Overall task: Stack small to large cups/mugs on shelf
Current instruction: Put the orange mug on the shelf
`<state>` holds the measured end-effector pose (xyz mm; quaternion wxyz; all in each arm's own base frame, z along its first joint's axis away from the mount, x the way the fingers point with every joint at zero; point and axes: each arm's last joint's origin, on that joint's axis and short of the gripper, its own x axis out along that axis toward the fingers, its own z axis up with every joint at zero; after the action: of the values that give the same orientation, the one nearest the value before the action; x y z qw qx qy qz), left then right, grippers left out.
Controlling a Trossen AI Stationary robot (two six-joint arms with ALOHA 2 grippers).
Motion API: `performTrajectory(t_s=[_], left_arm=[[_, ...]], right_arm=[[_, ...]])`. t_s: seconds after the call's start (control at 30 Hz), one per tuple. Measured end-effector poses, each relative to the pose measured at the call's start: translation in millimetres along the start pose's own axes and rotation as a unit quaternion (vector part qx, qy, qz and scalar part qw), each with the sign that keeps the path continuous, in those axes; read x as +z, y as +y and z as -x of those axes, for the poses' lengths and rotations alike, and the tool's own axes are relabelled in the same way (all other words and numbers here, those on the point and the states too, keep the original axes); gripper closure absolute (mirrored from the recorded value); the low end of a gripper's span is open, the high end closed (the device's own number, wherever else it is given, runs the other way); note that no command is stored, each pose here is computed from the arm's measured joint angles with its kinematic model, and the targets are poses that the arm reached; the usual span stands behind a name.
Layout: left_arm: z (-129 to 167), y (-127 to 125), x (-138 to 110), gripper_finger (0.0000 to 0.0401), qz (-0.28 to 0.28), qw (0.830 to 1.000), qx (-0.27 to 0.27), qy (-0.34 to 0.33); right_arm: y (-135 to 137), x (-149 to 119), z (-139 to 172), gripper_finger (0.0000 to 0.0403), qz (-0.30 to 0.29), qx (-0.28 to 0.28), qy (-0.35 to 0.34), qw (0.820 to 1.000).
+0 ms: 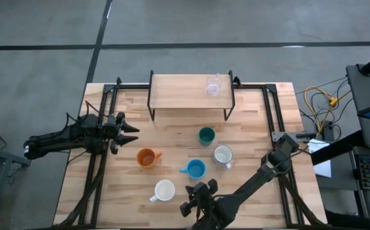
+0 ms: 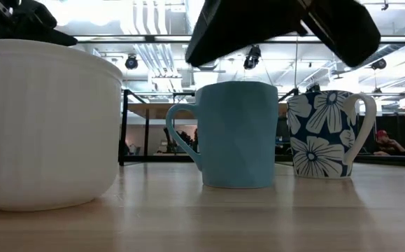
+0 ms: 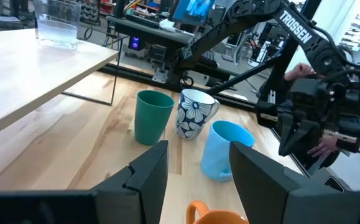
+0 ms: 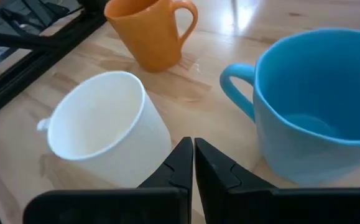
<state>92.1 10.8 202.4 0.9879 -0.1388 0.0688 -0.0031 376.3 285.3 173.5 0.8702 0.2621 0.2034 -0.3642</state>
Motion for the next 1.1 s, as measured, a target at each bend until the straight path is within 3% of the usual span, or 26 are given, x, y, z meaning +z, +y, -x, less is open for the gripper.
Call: performTrajectory(t_s=[0.37,0.67,0.8,0.97,1.1], left_arm=[[0,0,0,0.0244,0.001,1.0,0.0,0.0],[0,0,0,0.0244,0.0,1.0,0.0,0.001],[-2,2,-7,0.0244,0.006,1.0,0.003,0.015],[-6,7,-22,0.0244,0.078,0.995,0.011,0.053],[-10,10,-37,0.0244,0.128,0.988,0.002,0.081]], right_arm=[[-4,5,-14,0.0394,0.003,-0.016,-0.005,1.0],[3,7,-16,0.0394,0.01,0.005,-0.007,1.0],[5,13,-12,0.0394,0.039,0.008,-0.014,0.999],[12,41,2,0.0394,0.111,0.009,-0.052,0.992],[6,67,12,0.0394,0.163,-0.021,-0.073,0.984]])
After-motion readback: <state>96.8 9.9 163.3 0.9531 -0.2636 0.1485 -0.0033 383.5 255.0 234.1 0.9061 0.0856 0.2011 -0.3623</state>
